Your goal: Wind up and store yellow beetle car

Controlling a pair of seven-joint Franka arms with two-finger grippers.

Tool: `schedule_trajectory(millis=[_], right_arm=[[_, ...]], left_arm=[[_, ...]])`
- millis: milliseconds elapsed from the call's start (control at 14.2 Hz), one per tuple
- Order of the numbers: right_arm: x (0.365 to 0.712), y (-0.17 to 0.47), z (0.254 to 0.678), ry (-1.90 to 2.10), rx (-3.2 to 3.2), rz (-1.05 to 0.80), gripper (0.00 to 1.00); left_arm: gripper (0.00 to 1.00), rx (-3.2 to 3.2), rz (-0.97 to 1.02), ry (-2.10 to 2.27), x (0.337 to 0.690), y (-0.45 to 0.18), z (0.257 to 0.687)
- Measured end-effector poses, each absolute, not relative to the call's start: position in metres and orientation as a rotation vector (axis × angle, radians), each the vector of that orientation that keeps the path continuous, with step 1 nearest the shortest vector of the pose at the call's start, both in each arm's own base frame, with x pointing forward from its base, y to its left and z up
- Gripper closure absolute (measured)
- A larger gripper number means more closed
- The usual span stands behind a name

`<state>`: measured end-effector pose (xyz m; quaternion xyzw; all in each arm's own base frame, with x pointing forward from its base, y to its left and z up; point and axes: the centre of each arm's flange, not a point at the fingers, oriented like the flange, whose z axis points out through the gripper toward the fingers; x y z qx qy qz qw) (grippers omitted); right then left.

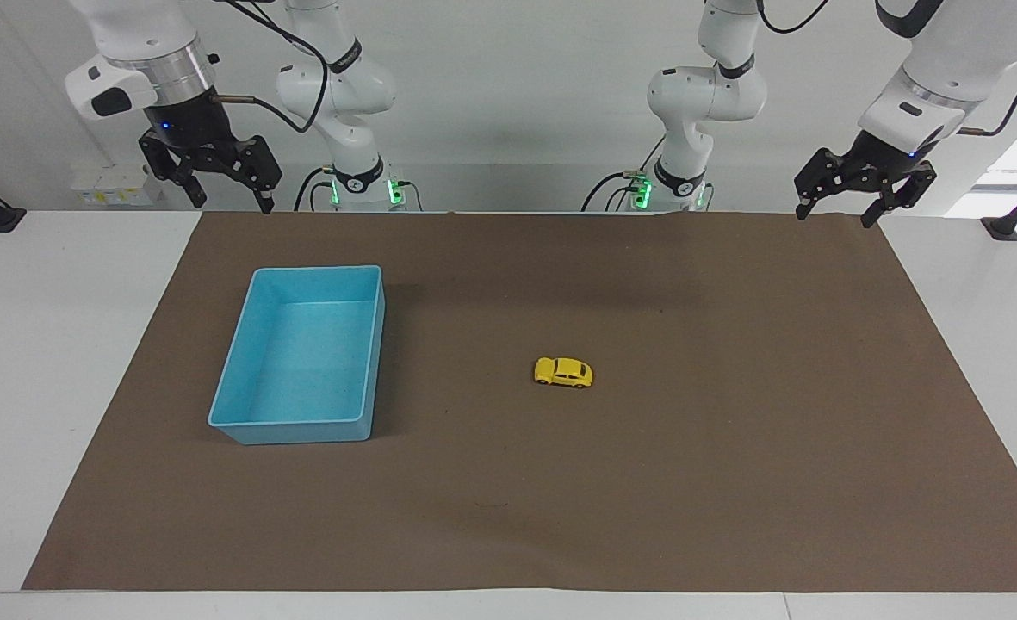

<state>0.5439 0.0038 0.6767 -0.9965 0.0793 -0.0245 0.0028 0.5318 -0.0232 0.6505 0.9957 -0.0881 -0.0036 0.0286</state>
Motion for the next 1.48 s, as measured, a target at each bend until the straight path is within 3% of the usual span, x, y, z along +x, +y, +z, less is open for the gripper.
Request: schedule_trajectory(millis=[917,1482], right_arm=[[0.546,0.003,0.68,0.251,-3.116,-0.112,0.0],[0.546,0.003,0.68,0.251,-3.116,-0.113,0.0]], left_arm=[[0.0,3.074,-0.027,-0.249,0.532,-0.028,0.647],[0.0,3.013,-0.068,-0.533,0.543,-0.047,0.627]])
